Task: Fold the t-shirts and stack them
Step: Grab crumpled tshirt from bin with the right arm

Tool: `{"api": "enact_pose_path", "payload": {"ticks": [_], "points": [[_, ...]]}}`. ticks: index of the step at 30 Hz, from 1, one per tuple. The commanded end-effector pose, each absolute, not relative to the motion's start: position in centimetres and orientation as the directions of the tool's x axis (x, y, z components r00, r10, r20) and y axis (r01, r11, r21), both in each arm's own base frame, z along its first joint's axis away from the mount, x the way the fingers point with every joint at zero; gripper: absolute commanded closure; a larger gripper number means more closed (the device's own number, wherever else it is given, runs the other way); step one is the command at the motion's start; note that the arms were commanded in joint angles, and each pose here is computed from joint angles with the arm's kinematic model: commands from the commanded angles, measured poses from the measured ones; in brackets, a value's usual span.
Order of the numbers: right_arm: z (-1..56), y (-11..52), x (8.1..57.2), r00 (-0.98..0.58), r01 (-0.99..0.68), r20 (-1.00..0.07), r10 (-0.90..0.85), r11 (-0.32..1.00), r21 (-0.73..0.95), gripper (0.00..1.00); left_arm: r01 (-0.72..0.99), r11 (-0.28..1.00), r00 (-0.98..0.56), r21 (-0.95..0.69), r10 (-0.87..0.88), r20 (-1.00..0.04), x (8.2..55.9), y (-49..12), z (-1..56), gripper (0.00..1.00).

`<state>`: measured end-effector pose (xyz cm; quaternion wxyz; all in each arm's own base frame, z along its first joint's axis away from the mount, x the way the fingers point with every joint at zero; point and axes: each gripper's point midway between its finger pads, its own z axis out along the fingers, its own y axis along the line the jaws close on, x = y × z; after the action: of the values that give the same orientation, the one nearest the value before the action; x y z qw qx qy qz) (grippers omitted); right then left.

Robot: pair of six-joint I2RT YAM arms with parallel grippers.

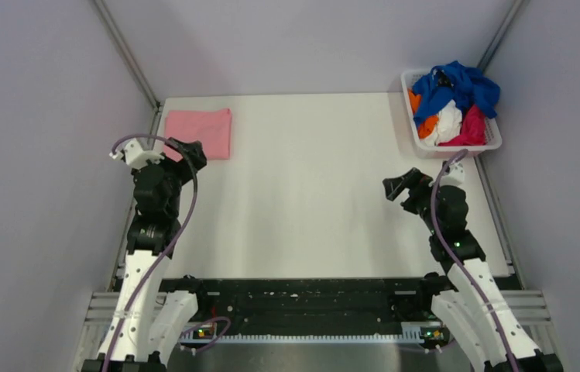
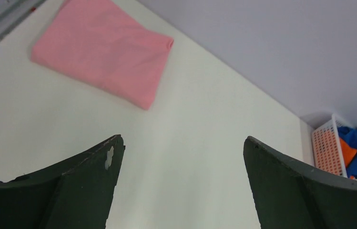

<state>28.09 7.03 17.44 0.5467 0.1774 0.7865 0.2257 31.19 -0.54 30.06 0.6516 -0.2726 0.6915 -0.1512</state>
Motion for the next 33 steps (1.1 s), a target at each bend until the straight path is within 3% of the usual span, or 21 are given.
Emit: {"api": "enact_pose_path", "payload": {"ticks": [1,9,18,24,33], "points": [[22.8,5.9,32.2,-0.239,0.048,-0.837,0.492,0.867,0.496,0.01,-0.124,0.814,-0.096,-0.568,-0.58,-0.809,31.5,-2.3,29.7,0.01],[25.9,1.4,42.8,-0.265,0.205,-0.906,0.33,0.937,0.282,0.02,-0.191,0.806,-0.085,-0.56,-0.582,-0.809,32.2,-1.3,28.9,0.01],[23.3,-6.4,55.2,-0.314,0.331,-0.873,0.372,0.905,0.267,0.05,-0.255,0.794,-0.068,-0.552,-0.584,-0.809,32.4,-0.3,27.1,0.01],[24.3,-10.4,62.1,-0.198,0.372,-0.901,0.387,0.88,0.296,0.06,-0.226,0.814,-0.074,-0.536,-0.563,-0.823,32.8,-0.6,27.2,0.01],[24.7,-11.7,69.5,-0.034,0.299,-0.949,0.314,0.909,0.29,0.06,-0.023,0.804,-0.081,-0.594,-0.594,-0.8,34.5,-3.9,28.3,0.01]]}}
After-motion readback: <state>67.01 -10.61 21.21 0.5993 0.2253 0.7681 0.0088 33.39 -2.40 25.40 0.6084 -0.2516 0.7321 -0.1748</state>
